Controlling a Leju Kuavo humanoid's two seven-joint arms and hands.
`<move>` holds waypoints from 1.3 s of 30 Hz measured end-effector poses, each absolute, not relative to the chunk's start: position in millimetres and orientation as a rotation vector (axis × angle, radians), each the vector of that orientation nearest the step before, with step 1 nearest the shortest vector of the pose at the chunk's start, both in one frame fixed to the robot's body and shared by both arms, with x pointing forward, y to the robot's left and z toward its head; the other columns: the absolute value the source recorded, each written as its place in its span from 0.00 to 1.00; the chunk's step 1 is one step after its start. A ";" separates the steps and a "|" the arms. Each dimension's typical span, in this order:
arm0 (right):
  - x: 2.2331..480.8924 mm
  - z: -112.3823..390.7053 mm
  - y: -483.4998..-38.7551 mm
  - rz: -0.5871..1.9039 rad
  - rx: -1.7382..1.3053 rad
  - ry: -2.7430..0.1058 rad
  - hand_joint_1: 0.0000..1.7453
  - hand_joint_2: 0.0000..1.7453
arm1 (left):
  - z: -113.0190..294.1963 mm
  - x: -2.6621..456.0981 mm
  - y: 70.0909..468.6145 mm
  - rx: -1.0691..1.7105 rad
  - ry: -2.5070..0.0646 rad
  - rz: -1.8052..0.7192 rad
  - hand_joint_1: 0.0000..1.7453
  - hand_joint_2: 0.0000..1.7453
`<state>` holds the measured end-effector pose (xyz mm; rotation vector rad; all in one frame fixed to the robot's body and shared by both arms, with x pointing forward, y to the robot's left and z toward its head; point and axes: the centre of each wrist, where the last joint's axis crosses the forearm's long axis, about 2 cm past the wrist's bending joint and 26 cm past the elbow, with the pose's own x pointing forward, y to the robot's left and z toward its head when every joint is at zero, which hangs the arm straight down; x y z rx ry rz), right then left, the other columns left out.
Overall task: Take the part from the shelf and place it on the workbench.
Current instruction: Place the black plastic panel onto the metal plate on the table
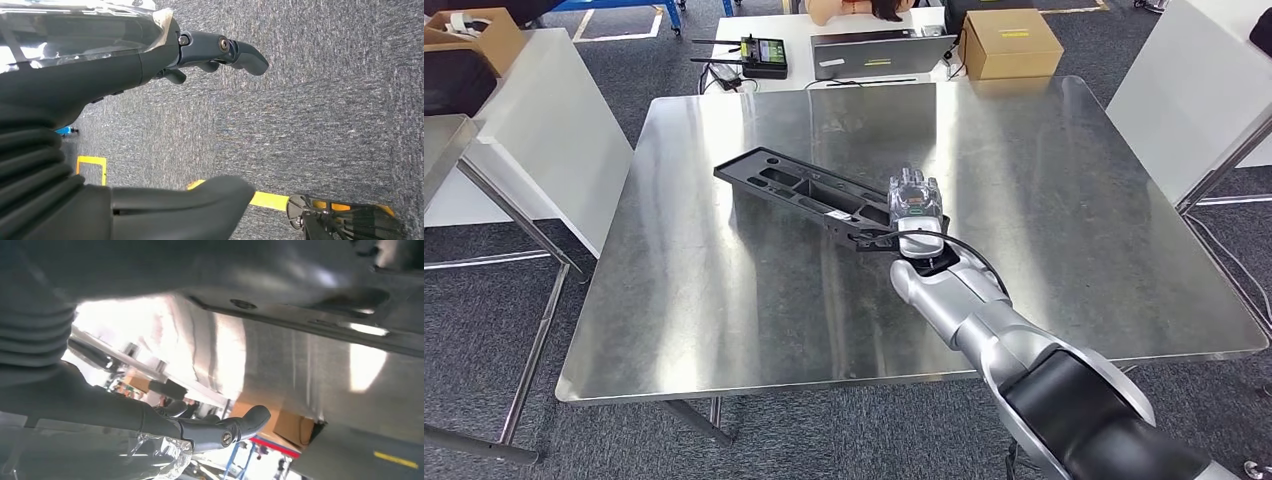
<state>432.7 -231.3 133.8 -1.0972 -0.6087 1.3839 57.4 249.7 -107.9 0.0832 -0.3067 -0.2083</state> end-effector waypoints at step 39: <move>448.5 169.7 -212.1 1.101 -0.976 -1.182 0.00 0.00 | -108.1 56.8 250.7 0.085 -0.304 -0.193 0.00 0.00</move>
